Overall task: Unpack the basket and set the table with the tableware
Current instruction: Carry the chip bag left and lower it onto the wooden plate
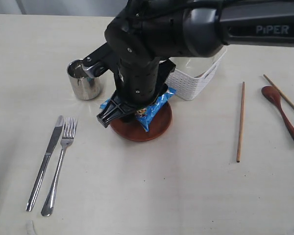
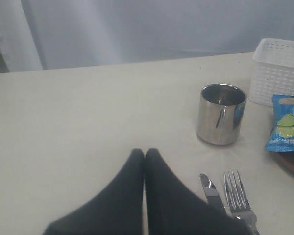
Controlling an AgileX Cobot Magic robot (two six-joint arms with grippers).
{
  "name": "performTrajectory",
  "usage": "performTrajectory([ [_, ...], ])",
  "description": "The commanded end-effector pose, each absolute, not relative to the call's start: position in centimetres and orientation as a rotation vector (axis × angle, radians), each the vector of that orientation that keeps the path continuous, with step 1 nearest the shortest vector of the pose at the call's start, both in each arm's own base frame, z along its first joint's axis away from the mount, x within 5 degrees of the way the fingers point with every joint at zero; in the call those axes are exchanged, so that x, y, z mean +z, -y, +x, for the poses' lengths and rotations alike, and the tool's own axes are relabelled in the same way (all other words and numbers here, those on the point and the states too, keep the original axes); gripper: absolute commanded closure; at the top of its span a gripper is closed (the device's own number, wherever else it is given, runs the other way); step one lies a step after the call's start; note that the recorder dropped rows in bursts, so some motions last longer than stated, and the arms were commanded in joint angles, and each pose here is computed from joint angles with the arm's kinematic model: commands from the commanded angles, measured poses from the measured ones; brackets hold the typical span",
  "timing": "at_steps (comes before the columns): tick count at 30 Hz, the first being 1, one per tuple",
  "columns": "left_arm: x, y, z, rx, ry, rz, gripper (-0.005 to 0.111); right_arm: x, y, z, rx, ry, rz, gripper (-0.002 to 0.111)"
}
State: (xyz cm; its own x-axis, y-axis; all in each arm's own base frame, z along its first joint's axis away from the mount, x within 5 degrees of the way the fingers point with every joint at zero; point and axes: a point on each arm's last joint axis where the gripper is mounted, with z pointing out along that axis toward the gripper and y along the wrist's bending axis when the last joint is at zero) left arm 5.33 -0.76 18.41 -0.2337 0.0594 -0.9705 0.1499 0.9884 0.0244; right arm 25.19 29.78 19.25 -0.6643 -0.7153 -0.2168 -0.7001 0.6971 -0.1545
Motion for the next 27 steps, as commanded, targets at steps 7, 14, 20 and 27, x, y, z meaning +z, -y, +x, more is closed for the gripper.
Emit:
performTrajectory([
  [7, 18.4, 0.8, 5.3, -0.092, -1.799, 0.156, 0.107, 21.5, -26.6, 22.4, -0.079, -2.683, -1.136, 0.101],
  [14, 18.4, 0.8, 5.3, -0.092, -1.799, 0.156, 0.107, 19.8, -25.6, 22.5, -0.013, -2.661, -1.020, 0.068],
  [20, 18.4, 0.8, 5.3, -0.092, -1.799, 0.156, 0.107, 19.2, -27.7, 22.0, 0.024, -2.526, -1.072, 0.055],
  [27, 18.4, 0.8, 5.3, -0.092, -1.799, 0.156, 0.107, 16.6, -29.7, 22.8, -0.104, -2.504, -1.165, 0.060],
])
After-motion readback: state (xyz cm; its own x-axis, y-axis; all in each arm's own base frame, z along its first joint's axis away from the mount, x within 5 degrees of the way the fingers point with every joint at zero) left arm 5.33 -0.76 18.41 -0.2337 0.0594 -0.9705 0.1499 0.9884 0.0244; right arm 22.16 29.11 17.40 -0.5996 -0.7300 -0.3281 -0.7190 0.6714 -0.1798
